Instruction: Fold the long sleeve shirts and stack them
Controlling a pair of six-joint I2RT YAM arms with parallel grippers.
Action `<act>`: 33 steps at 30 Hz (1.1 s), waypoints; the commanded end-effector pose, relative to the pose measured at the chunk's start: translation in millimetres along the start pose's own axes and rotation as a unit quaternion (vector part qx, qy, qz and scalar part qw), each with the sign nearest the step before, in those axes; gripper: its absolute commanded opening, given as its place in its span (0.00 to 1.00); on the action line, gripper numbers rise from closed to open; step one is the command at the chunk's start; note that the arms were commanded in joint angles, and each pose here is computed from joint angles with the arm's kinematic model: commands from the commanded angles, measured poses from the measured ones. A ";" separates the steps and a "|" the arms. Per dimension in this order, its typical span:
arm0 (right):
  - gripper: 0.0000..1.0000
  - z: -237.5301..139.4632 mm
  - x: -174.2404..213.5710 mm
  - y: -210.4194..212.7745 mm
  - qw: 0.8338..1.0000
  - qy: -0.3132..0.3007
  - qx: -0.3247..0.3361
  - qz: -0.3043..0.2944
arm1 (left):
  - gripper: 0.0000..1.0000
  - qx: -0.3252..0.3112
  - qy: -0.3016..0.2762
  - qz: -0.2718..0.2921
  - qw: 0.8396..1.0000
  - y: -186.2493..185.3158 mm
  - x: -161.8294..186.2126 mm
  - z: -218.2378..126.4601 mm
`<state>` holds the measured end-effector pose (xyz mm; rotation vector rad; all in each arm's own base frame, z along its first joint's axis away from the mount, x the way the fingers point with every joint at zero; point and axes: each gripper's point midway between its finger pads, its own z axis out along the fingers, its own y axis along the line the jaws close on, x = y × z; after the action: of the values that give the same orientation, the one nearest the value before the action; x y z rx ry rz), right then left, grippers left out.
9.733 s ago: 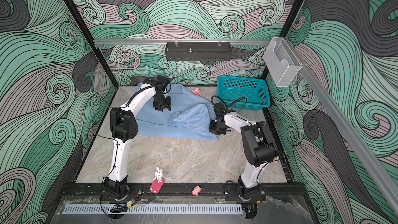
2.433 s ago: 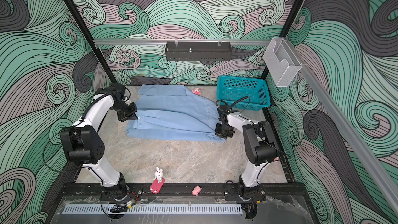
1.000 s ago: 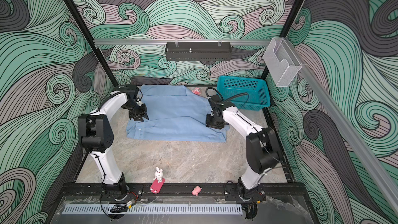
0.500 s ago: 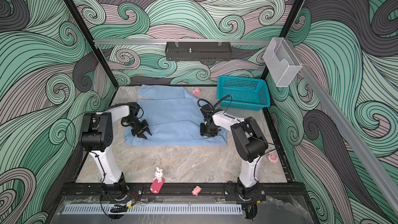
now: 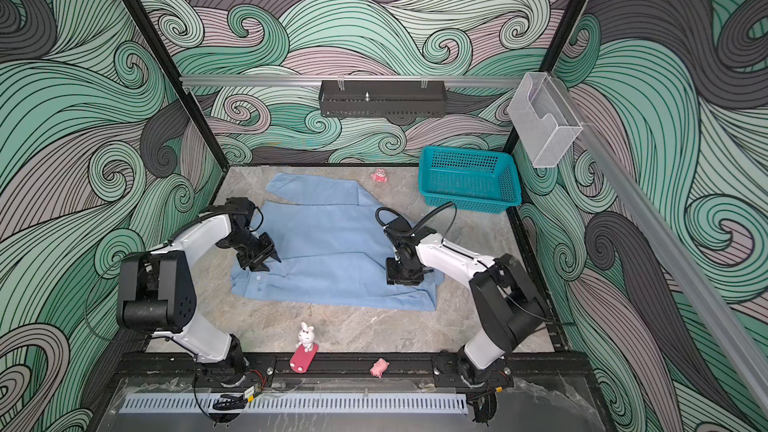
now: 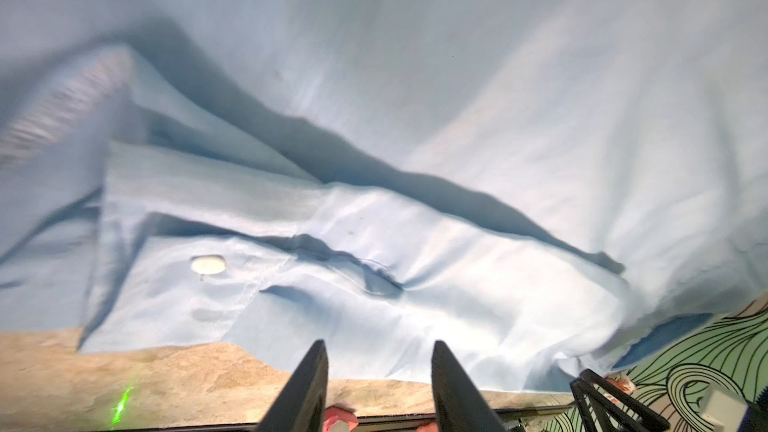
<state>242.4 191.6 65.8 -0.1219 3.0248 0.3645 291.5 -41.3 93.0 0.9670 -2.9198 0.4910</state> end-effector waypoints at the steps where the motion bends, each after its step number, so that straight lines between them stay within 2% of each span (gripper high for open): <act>1: 0.55 -44.9 -47.9 -10.6 0.996 -0.088 0.021 0.026 | 0.46 -0.009 -0.082 0.016 0.996 -8.8 -32.5 -50.7; 4: 0.55 -55.1 -82.3 -17.9 0.993 -0.110 0.024 0.047 | 0.46 0.003 -0.131 0.019 0.991 -24.1 -77.1 -73.1; 7: 0.55 -53.0 -106.7 -23.3 0.992 -0.106 0.025 0.065 | 0.46 0.014 -0.139 0.012 0.990 -38.6 -122.5 -75.1; 12: 0.55 -51.9 -127.0 -24.1 0.991 -0.107 0.023 0.080 | 0.46 -0.017 -0.093 -0.011 0.995 -48.7 -182.5 -51.3; 16: 0.55 -48.4 -128.4 -29.8 0.991 -0.099 0.030 0.086 | 0.46 -0.006 -0.088 -0.008 0.996 -60.5 -218.3 -21.4; 23: 0.55 -42.9 -124.0 -38.7 0.992 -0.085 0.037 0.090 | 0.44 -0.008 -0.088 -0.007 0.996 -59.6 -247.3 14.4; 28: 0.55 -39.8 -124.9 -43.2 0.992 -0.078 0.040 0.091 | 0.35 -0.015 -0.075 -0.008 0.997 -54.2 -248.9 31.1; 33: 0.55 -42.0 -133.9 -45.7 0.991 -0.083 0.039 0.097 | 0.27 -0.025 -0.081 -0.006 0.996 -49.4 -253.2 33.8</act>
<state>367.7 149.2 104.3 0.2015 2.8943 0.2663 530.8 50.1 52.6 1.0733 -3.0646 0.4000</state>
